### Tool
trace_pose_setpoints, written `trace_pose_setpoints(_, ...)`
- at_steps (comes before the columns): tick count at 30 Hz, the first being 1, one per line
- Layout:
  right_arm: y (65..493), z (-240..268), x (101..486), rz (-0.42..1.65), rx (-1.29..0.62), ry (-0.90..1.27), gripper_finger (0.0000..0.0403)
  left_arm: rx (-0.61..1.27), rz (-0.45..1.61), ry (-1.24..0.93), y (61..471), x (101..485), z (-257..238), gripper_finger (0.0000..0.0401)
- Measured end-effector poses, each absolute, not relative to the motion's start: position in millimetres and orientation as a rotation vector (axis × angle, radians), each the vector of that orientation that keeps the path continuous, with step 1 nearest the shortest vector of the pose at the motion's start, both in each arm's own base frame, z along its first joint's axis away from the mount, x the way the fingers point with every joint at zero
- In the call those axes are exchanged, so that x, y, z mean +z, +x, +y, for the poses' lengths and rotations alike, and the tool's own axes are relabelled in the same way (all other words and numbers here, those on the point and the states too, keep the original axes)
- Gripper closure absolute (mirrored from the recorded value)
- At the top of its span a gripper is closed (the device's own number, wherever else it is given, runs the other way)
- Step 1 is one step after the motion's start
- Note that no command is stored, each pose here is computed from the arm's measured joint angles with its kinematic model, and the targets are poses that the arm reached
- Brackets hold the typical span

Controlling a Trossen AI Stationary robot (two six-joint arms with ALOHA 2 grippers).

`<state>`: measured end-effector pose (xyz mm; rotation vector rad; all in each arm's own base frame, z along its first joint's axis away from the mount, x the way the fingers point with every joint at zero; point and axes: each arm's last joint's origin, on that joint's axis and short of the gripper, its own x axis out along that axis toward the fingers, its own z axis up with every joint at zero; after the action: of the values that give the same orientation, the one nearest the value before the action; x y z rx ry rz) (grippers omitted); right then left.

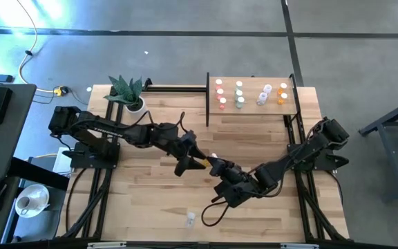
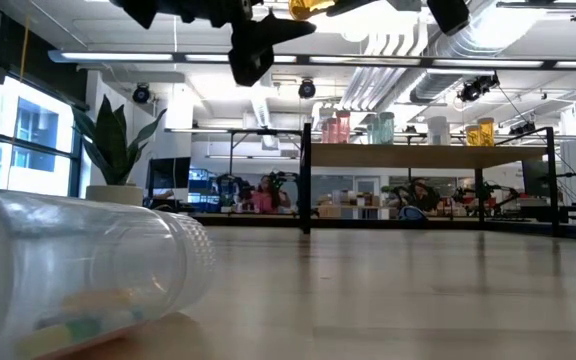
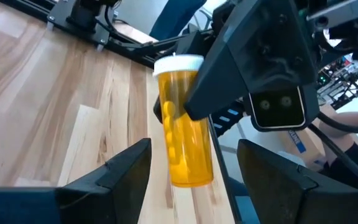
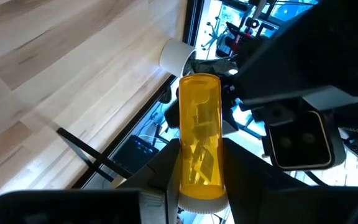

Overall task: Pick and place medicine bottles onto shelf by color
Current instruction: Put the orange pill bottle on the shelf aligned with the other orange pill bottles

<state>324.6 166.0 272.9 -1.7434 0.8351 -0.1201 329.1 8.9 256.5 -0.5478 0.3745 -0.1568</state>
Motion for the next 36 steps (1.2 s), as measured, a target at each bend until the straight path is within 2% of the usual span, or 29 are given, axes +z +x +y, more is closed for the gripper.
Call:
trace_pose_setpoints(7,326.5,163.1,273.2,0.842,-0.134,-1.737,0.0315,-0.156,0.376,-0.545,329.0,256.3,9.0,0.018)
trace_pose_setpoints(24,329.1,157.8,273.5,0.857,-0.145,-1.734,0.0315,-0.148,0.377,-0.529,329.0,255.7,9.6,0.0307)
trace_pose_setpoints(36,329.1,157.7,273.3,0.856,-0.144,-1.729,0.0315,-0.138,0.375,-0.535,329.1,255.7,9.5,0.0306)
